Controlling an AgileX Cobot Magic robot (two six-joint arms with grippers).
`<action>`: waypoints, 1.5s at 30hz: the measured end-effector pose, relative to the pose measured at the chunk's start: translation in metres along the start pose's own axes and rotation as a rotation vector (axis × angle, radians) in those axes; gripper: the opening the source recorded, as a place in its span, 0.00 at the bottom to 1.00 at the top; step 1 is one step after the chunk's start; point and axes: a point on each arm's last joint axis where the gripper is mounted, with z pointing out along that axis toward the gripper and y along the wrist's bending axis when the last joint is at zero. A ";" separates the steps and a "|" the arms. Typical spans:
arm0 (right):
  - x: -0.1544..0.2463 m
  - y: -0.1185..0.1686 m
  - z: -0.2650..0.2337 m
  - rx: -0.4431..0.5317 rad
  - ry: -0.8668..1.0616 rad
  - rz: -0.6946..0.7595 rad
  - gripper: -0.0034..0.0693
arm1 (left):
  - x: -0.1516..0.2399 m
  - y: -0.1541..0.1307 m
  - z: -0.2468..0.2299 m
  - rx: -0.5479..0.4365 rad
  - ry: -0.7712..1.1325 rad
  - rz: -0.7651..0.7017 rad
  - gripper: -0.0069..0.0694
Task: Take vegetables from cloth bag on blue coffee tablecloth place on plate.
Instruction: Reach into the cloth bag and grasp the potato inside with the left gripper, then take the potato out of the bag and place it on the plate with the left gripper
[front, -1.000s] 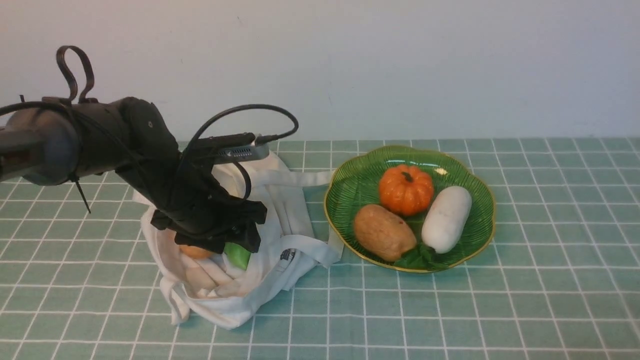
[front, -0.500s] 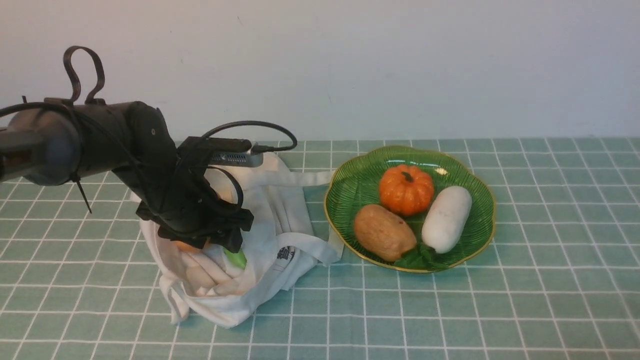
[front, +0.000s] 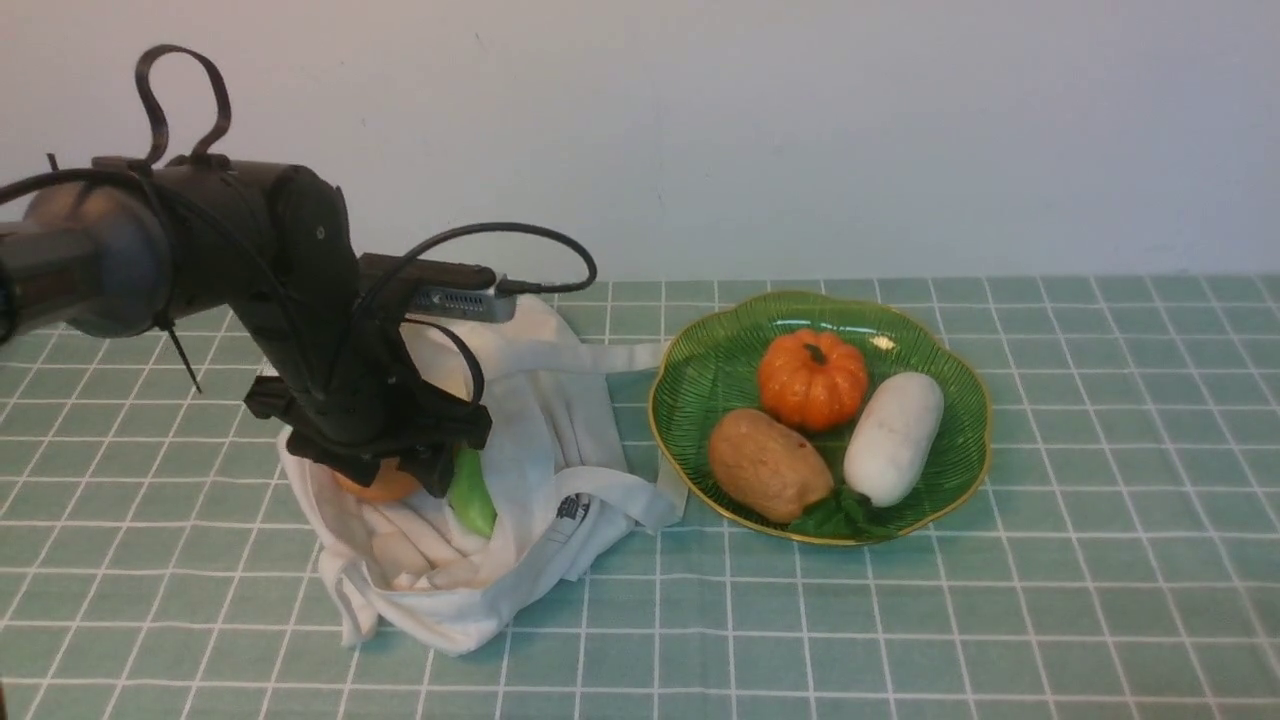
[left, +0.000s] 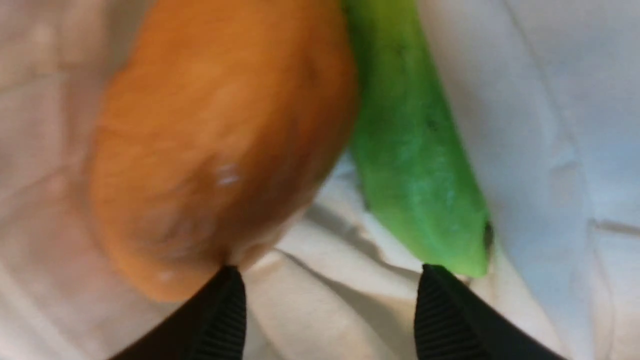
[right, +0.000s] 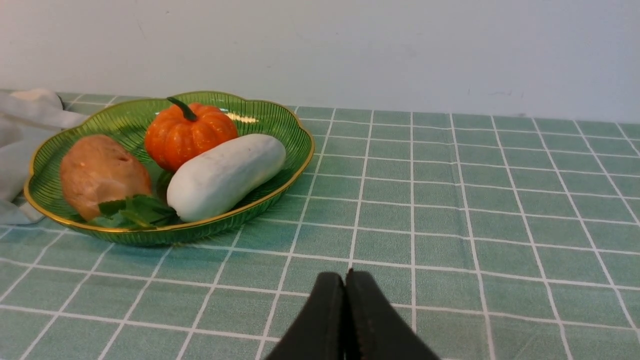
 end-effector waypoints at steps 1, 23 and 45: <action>0.000 0.000 0.000 0.000 0.000 0.000 0.03 | 0.000 -0.003 0.002 0.001 0.001 0.007 0.64; 0.000 0.000 0.000 0.000 0.000 0.000 0.03 | -0.022 0.005 -0.015 -0.223 -0.042 0.077 0.77; 0.000 0.000 0.000 0.000 0.000 0.000 0.03 | -0.022 0.007 -0.049 -0.250 -0.122 0.082 0.73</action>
